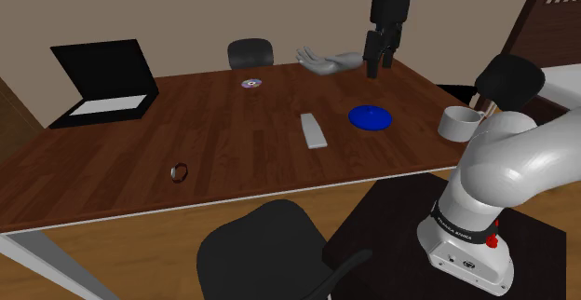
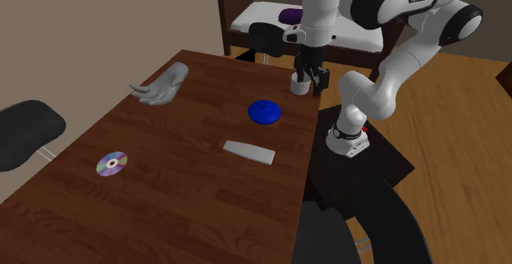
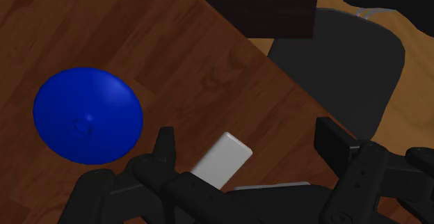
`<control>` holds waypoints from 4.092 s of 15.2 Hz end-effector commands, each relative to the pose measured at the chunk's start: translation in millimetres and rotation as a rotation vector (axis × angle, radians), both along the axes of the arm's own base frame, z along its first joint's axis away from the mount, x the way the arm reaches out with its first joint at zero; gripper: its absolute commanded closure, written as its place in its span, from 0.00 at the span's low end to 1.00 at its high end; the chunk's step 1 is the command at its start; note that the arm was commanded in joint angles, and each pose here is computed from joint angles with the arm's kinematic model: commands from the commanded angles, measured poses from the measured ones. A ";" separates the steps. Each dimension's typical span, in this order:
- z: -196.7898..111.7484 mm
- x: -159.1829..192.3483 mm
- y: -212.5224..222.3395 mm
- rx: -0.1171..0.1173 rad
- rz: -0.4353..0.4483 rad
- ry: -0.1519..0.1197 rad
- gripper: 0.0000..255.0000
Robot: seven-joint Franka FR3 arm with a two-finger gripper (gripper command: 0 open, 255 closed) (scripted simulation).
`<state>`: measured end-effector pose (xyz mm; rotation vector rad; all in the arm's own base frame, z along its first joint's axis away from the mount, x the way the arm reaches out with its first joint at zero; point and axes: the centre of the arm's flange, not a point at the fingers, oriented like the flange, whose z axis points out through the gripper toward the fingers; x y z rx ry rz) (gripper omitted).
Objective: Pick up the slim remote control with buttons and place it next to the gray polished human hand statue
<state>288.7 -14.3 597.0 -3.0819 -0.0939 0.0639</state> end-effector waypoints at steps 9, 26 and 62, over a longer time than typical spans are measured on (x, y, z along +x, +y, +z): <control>-75.1 69.5 19.7 -0.024 -0.243 -0.003 0.00; -229.5 216.3 -0.1 -0.075 -0.743 -0.010 0.00; -211.4 215.9 -0.1 -0.075 -0.743 -0.010 1.00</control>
